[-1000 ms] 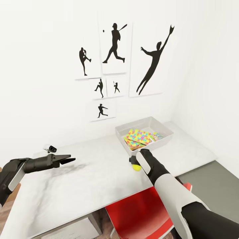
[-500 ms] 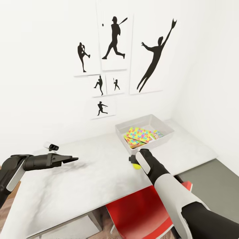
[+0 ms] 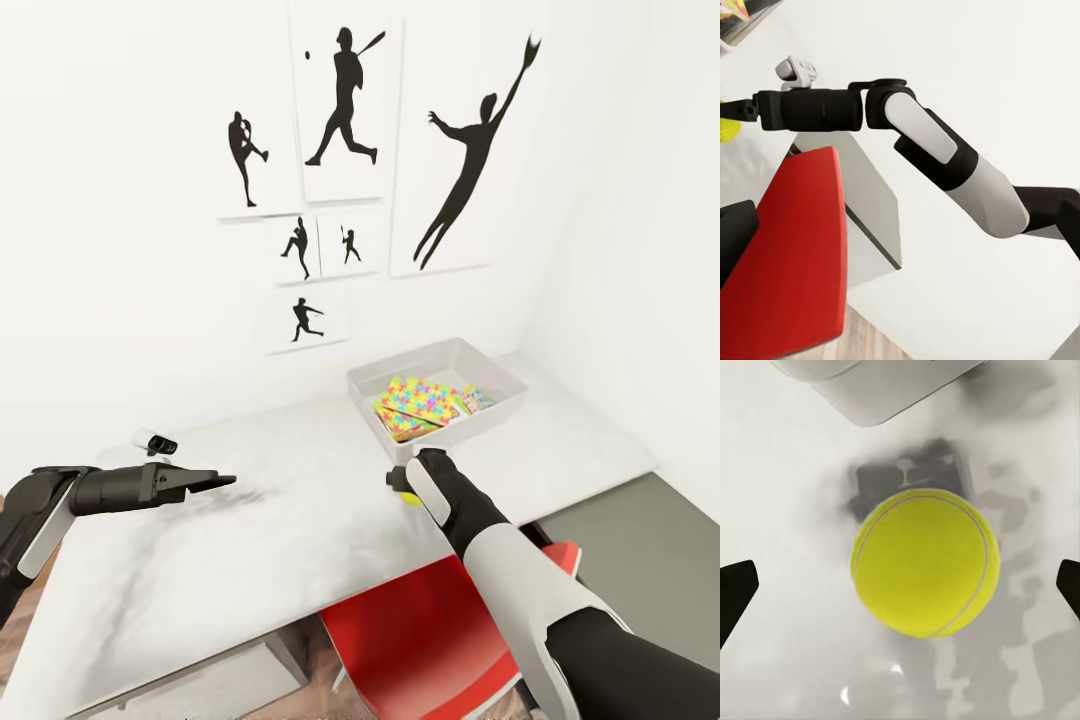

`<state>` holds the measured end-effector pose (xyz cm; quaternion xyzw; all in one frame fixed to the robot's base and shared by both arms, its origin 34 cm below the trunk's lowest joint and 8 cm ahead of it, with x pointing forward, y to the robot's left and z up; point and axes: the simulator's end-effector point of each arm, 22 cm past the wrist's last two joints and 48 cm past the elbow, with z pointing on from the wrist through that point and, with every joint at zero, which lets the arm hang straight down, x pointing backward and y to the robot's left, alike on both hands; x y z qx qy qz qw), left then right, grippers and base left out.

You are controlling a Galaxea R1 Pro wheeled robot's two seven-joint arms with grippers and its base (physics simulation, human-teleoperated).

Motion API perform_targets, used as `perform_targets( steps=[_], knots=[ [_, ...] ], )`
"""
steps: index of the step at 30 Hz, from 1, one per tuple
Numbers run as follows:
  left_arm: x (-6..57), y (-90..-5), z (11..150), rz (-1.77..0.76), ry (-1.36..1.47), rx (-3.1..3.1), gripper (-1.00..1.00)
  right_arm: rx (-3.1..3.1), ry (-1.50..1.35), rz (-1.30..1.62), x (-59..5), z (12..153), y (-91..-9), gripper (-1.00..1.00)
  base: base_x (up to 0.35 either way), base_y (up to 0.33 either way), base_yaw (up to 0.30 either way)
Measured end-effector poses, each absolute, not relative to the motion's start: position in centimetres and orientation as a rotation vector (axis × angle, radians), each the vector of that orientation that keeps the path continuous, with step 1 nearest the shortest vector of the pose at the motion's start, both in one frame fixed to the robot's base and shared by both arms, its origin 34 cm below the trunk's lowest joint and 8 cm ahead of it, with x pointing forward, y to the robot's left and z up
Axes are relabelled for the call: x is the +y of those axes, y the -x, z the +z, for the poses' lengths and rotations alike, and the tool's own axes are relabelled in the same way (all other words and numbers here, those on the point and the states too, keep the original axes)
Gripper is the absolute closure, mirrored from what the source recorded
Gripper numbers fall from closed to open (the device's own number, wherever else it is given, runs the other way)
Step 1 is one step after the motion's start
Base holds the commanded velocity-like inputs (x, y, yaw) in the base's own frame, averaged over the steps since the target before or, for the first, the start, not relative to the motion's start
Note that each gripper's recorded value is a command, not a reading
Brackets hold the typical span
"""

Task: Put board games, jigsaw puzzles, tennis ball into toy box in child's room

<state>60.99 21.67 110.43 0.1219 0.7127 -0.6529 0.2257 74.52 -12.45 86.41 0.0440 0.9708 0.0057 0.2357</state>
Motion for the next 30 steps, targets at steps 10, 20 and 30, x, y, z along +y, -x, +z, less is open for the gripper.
perform_targets(
  steps=[10, 20, 30],
  knots=[
    [21.7, -61.2, 109.5, -1.807, -0.319, 1.976, -1.00, 2.666, -0.128, 0.016, -12.5, 85.6, -74.6, -1.00, 0.000, 0.000, 0.000],
    [21.8, -61.3, 108.7, -1.813, -0.305, 1.988, -1.00, 2.679, -0.130, 0.015, -12.5, 84.6, -74.4, -1.00, 0.000, 0.000, 0.000],
    [22.1, -61.5, 107.8, -1.814, -0.290, 2.005, -1.00, 2.684, -0.127, 0.013, -12.4, 84.1, -74.8, -1.00, 0.000, 0.000, 0.000]
  ],
)
